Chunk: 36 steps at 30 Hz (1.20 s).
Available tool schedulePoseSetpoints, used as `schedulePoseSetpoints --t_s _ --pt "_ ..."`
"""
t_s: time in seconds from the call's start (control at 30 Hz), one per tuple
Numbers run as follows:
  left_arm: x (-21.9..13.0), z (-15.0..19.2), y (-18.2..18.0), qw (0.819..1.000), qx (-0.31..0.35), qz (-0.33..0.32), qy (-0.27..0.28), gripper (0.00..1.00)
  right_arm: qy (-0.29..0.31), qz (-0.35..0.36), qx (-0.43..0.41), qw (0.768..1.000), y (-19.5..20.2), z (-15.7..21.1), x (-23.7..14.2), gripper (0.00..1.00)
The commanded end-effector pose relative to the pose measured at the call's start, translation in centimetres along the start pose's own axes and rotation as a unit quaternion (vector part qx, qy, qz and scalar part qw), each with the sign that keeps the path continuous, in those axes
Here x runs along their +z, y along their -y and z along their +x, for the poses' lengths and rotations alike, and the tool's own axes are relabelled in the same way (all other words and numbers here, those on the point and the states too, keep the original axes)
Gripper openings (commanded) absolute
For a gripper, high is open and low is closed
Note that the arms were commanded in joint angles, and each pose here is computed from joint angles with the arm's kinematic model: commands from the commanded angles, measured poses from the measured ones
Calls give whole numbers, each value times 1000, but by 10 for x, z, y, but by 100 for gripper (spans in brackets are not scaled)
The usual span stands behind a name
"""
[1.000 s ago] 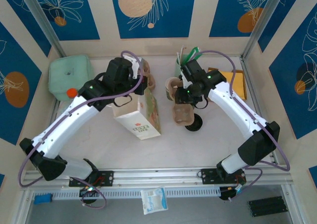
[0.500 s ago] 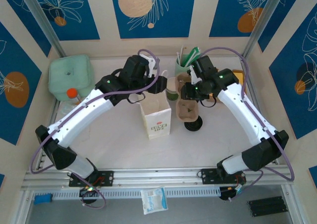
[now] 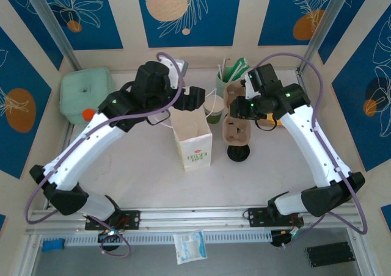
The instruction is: Pack the takeout coffee
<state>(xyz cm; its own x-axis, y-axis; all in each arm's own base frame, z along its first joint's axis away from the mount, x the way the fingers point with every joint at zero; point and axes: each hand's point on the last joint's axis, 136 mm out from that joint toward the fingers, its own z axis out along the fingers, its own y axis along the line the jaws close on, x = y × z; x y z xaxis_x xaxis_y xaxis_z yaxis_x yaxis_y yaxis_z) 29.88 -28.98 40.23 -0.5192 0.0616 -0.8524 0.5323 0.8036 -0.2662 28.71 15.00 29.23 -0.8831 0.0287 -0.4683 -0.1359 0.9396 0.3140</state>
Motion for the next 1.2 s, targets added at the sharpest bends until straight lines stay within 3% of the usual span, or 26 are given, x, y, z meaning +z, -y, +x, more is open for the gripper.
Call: schedulePoseSetpoints --t_s 0.0,0.37,0.57,0.77,0.97,1.17 --pt "-31 -8 -24 998 24 -53 19 96 21 -29 -7 999 -11 -2 -30 36" --pt "-36 38 -103 992 -30 -119 -18 94 67 -78 -21 995 -40 -13 -85 36" --pt "-30 55 -112 992 -43 -113 -29 86 77 -106 -52 990 -73 -21 -105 36" --pt "-25 63 -115 993 -42 -108 -35 78 69 -119 -96 986 -116 -29 -99 35" --pt "-26 68 -115 993 -37 -106 -38 62 51 -126 -132 982 -157 -34 -79 34" --pt "-33 71 -112 994 -38 -96 -33 33 34 -118 -143 982 -179 -36 -48 34"
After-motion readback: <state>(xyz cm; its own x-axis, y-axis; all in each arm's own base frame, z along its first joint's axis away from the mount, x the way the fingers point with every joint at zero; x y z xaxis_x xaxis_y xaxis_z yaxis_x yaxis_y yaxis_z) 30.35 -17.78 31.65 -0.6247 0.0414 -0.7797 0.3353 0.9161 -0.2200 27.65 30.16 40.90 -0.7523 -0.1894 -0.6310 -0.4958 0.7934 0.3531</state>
